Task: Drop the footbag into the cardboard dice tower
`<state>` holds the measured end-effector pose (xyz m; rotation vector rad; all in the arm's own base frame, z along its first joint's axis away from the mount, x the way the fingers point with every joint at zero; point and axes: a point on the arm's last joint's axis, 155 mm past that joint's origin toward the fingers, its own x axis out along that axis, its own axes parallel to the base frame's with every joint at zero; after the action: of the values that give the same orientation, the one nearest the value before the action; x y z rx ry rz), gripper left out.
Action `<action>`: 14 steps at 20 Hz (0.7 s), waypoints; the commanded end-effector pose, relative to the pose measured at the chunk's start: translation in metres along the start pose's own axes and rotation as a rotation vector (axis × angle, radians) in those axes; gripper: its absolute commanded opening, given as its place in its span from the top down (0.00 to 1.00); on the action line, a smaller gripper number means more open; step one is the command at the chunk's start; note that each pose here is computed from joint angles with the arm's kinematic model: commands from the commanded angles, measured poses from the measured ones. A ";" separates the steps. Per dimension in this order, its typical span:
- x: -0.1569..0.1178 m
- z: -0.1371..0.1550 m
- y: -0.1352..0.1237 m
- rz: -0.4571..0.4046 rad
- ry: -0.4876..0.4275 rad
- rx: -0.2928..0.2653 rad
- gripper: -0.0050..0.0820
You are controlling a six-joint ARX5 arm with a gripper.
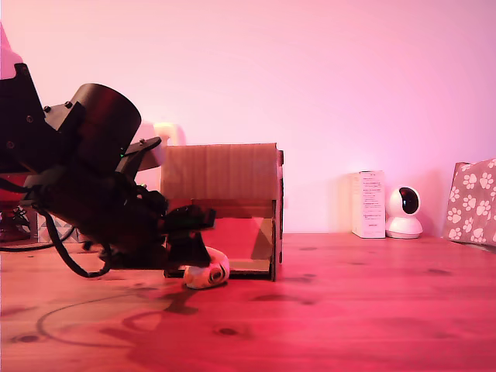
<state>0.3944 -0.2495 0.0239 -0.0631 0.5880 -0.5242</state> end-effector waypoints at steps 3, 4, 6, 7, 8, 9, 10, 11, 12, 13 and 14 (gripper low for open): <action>0.002 -0.009 -0.005 -0.024 0.028 0.006 0.75; 0.002 -0.010 -0.007 -0.031 0.029 0.006 0.82; 0.002 -0.010 -0.012 -0.057 0.033 0.006 0.91; 0.001 -0.010 -0.015 -0.078 0.036 0.006 0.93; 0.000 -0.009 -0.018 -0.088 0.036 0.006 0.96; -0.002 -0.010 -0.024 -0.119 0.045 0.006 0.96; -0.005 -0.008 -0.028 -0.136 0.051 0.006 0.96; -0.009 -0.006 -0.030 -0.144 0.057 0.005 0.96; -0.014 -0.003 -0.031 -0.144 0.062 0.005 0.96; -0.019 0.000 -0.032 -0.143 0.072 0.005 0.96; -0.025 0.003 -0.033 -0.143 0.078 0.005 0.96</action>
<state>0.3639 -0.2644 0.0345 -0.0819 0.6847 -0.6555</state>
